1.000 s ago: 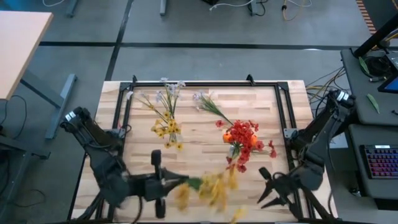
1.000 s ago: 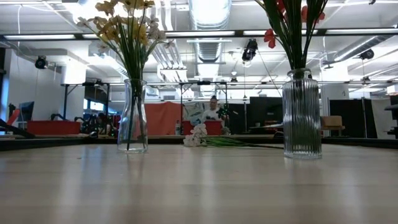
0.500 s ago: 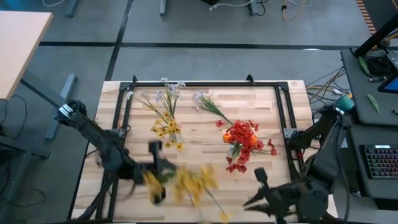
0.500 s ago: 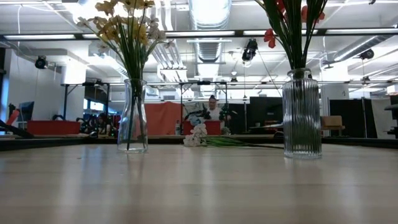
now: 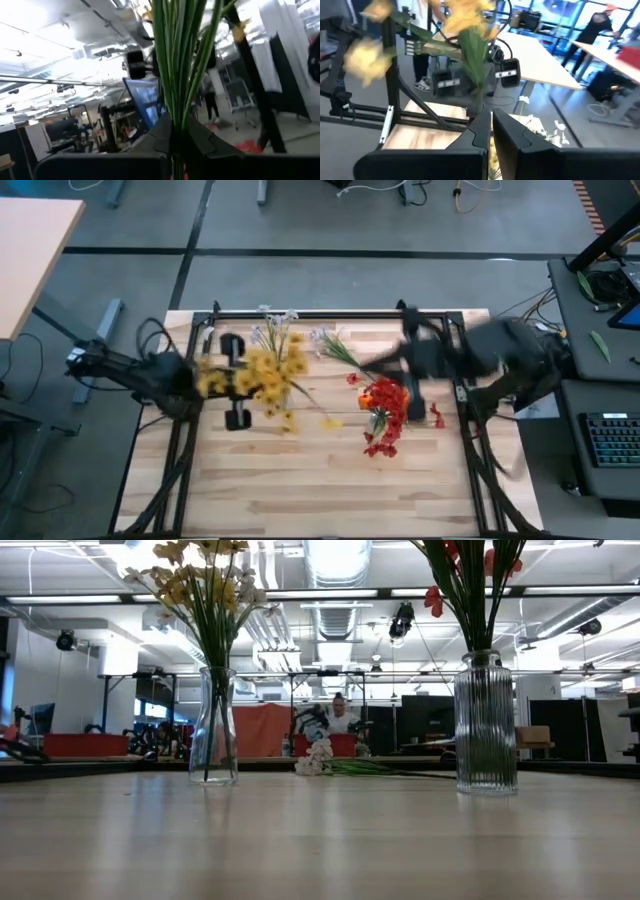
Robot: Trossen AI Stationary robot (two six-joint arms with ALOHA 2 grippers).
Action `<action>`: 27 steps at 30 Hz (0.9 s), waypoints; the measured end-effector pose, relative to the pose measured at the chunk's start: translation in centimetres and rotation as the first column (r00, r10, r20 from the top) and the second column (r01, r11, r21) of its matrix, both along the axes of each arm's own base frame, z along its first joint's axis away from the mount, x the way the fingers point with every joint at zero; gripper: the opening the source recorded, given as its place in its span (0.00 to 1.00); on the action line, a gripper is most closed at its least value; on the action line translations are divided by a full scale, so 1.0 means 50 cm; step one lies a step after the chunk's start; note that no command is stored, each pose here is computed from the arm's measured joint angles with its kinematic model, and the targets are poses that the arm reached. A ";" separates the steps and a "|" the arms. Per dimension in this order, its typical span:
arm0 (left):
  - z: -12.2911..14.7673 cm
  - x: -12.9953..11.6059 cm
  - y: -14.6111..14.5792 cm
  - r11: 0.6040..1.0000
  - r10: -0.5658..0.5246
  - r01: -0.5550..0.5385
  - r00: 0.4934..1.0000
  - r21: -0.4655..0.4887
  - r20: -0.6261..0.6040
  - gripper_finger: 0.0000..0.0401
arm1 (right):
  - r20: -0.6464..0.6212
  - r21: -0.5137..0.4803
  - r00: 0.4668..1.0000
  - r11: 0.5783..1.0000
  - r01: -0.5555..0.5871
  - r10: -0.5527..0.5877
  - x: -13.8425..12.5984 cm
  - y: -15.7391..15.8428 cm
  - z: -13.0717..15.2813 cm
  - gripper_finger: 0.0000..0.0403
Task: Sort flowers into vase by color
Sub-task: Put the yellow flower into the left transparent vase
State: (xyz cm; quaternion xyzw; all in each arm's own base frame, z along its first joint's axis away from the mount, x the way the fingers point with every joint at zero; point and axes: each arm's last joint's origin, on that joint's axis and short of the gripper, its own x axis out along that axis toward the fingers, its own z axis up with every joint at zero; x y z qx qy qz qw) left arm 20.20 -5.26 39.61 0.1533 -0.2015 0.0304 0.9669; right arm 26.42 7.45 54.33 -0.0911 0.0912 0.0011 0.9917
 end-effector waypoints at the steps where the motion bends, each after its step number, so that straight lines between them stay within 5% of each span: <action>1: -0.004 0.001 0.016 1.000 0.011 -0.011 1.000 0.005 -0.003 0.01 | -0.001 0.001 1.000 1.000 -0.016 0.016 0.009 -0.032 0.001 0.03; 11: -0.022 0.034 0.182 0.983 0.007 -0.004 1.000 -0.181 0.013 0.01 | -0.056 0.122 0.967 0.963 -0.239 0.247 0.142 -0.293 -0.078 0.08; 16: -0.041 0.062 0.212 0.972 -0.079 0.076 0.997 -0.224 -0.003 0.01 | -0.117 0.153 0.968 0.967 -0.205 0.224 0.186 -0.327 -0.123 0.25; 27: -0.049 0.077 0.218 0.968 -0.063 0.063 0.998 -0.241 0.007 0.01 | -0.002 0.179 0.979 0.963 -0.202 0.206 0.194 -0.329 -0.101 0.63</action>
